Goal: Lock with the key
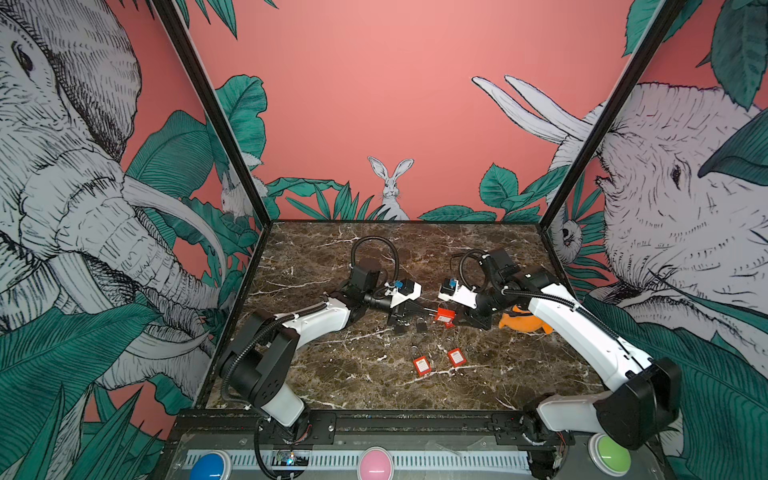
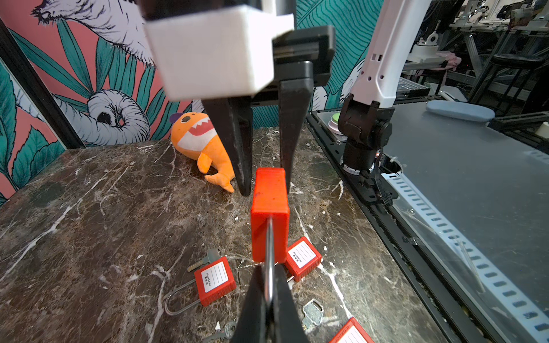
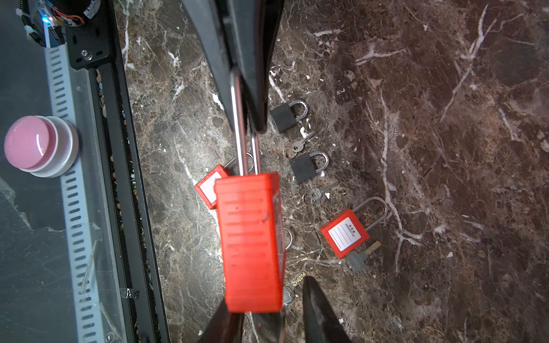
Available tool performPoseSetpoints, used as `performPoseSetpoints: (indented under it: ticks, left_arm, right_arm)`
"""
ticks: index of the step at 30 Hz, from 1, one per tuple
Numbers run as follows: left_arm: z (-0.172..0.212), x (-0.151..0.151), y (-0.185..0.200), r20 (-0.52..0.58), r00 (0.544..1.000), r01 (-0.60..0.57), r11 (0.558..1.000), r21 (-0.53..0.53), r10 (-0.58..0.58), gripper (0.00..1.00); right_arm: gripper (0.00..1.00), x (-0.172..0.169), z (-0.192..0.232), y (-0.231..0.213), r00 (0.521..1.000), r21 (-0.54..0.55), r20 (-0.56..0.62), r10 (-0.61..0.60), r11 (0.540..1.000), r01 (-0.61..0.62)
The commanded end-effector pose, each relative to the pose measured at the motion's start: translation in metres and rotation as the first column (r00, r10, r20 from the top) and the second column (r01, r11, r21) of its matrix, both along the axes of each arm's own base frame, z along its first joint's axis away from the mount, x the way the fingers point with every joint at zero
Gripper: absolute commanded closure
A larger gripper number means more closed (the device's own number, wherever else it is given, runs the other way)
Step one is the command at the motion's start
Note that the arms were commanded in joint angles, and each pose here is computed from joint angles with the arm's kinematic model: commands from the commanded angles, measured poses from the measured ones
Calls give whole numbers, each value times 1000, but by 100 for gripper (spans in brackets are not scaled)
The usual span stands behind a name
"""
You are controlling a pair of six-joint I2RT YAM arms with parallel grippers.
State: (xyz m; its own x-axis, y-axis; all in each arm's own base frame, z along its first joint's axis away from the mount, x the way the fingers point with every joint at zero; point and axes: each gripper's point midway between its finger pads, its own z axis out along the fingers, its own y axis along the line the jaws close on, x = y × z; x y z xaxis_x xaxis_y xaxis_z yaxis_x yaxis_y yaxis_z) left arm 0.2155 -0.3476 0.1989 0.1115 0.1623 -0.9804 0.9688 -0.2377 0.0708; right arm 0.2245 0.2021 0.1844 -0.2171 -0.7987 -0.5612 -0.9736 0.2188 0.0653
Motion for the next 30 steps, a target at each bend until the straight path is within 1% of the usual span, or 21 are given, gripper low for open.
performPoseSetpoints:
  ticks: [1, 5, 12, 19, 30]
  left_arm:
    - [18, -2, 1, 55, 998, 20, 999, -38, -18, 100]
    - [17, -1, 1, 53, 998, 17, 999, -33, -16, 100]
    - [17, 0, 0, 52, 999, 17, 999, -32, -15, 100]
    - [19, 0, -1, 50, 999, 20, 999, -29, -18, 100]
    - [16, 2, 11, 58, 998, 1, 1000, 0, -1, 100]
  right_arm:
    - [74, -6, 5, 4, 999, 30, -32, 29, 999, -28]
    - [82, -8, 4, 2, 999, 26, -18, 40, 999, -39]
    - [91, -9, 1, -5, 998, -12, 17, 63, 998, -63]
    - [100, -11, 1, -5, 996, -14, 24, 81, 997, -80]
    - [100, -22, -4, -20, 990, -61, 77, 116, 992, -112]
